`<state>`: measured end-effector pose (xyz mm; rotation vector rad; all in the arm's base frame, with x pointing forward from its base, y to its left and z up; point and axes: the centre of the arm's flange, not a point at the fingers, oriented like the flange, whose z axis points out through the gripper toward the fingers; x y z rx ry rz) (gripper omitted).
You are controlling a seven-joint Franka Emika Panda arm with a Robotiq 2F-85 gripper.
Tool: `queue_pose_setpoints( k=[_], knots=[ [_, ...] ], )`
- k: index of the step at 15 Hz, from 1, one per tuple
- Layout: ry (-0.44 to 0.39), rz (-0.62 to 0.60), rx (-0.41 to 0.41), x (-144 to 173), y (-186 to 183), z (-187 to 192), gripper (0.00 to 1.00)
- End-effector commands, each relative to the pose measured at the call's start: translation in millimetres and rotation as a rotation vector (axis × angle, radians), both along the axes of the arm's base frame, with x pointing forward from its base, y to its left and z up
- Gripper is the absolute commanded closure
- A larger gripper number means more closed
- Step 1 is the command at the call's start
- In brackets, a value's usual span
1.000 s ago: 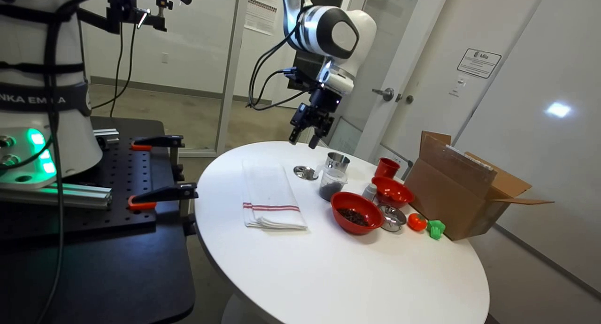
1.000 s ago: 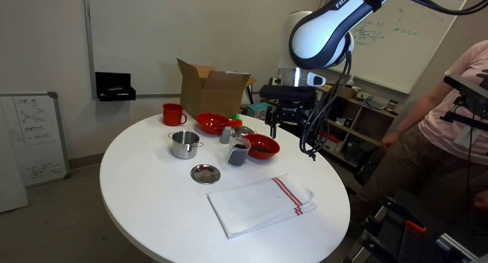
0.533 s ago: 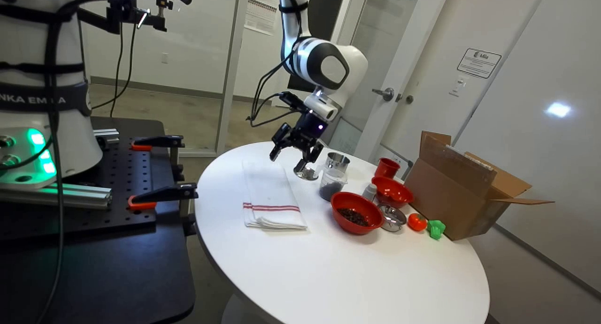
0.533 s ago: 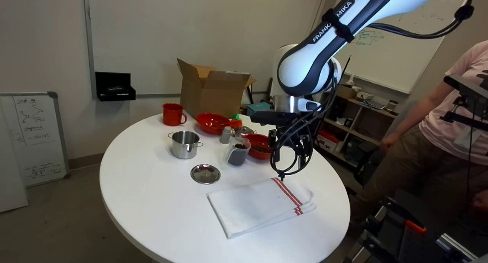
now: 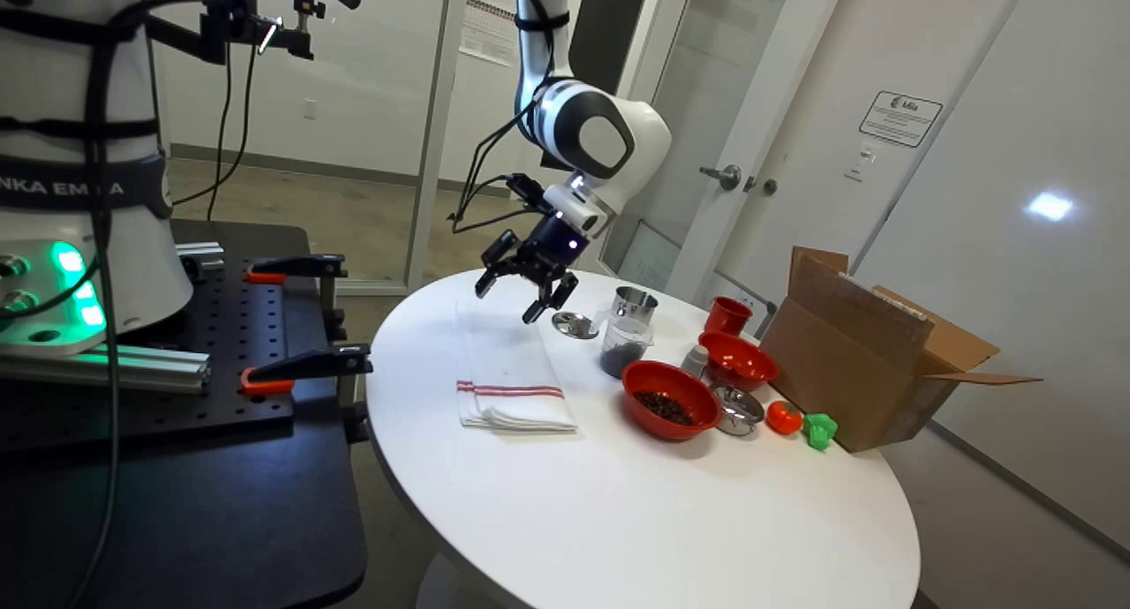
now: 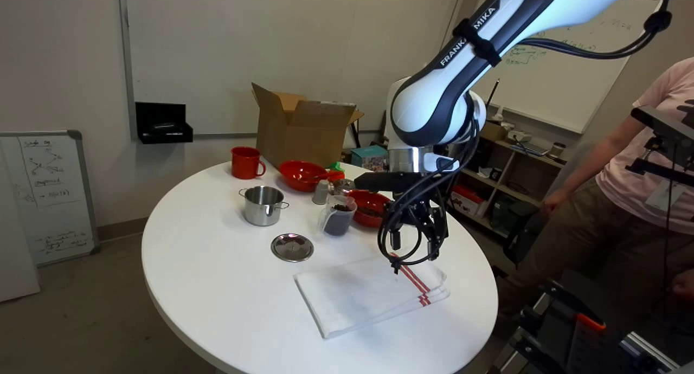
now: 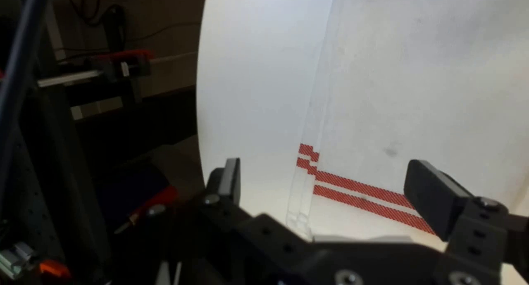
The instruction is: Pick up the white towel and move it to the right.
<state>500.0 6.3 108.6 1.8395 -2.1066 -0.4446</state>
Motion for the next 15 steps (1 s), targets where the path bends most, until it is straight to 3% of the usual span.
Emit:
queue_pose_setpoints(
  k=[1,4,7,9,10,15],
  knots=[
    [-0.123,0.038,-0.127,-2,12,0,0.0],
    [-0.246,0.005,-0.179,4,27,2,0.0],
    [-0.31,-0.084,-0.164,8,36,2,0.0],
    [-0.3,-0.126,-0.142,10,35,1,0.0],
    [-0.286,-0.073,-0.149,13,36,2,0.0],
    [-0.259,-0.049,-0.166,15,42,-11,0.0]
  ],
)
